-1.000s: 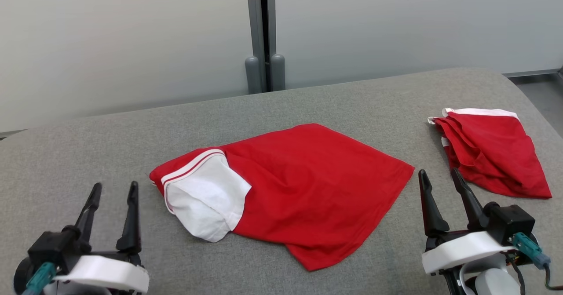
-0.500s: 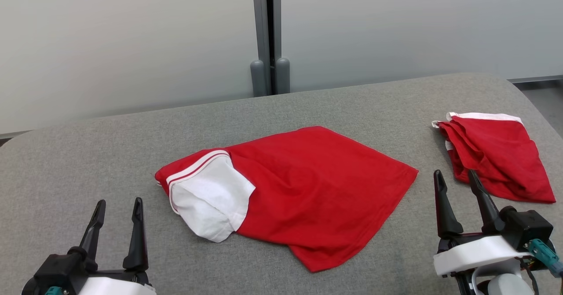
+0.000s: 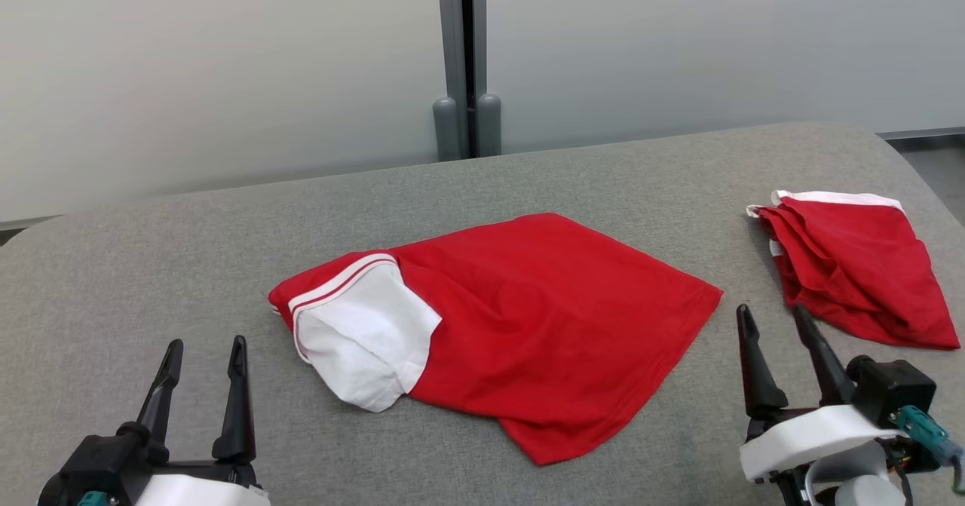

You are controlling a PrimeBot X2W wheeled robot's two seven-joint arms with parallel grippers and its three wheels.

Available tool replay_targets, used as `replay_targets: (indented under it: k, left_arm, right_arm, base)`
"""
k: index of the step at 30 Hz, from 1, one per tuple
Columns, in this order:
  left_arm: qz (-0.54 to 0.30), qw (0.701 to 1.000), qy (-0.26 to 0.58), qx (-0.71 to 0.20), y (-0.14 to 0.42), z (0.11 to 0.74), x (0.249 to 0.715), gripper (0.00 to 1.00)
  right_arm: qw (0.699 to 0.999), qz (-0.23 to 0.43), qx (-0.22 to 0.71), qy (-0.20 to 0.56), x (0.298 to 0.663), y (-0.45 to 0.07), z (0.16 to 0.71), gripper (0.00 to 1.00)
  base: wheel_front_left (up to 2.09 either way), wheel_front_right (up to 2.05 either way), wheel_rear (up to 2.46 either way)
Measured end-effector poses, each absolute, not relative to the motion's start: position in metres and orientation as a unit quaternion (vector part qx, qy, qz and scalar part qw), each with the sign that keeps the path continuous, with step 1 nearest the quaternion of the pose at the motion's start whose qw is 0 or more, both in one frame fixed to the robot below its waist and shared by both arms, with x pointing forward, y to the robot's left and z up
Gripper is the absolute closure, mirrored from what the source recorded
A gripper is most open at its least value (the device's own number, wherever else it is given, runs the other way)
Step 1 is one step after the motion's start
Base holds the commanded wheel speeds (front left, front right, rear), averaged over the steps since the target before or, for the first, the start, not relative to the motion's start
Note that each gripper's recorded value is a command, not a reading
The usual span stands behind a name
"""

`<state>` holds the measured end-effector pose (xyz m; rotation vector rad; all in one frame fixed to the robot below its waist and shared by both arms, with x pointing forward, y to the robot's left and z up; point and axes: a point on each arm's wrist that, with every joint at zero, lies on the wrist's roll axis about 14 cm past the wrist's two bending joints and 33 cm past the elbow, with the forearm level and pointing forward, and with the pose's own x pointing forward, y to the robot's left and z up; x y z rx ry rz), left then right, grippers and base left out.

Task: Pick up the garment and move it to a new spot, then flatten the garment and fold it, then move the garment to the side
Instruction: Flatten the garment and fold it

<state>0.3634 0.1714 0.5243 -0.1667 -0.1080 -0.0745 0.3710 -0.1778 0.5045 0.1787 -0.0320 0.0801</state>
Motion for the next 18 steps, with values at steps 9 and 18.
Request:
replay_targets:
  k: [9,18]
  left_arm:
    - [-0.009,0.994,-0.057,-0.089,0.189,0.523,0.358,0.00]
    - [0.021,0.995,-0.051,-0.089,0.208,0.517,0.346,0.00]
  right_arm:
    - [0.963,0.073,0.136,0.219,0.367,-0.146,0.426,0.00]
    - [0.890,0.112,0.204,0.393,0.350,-0.109,0.375,0.00]
  base:
    - [0.00,0.00,0.00]
    - [0.00,0.00,0.00]
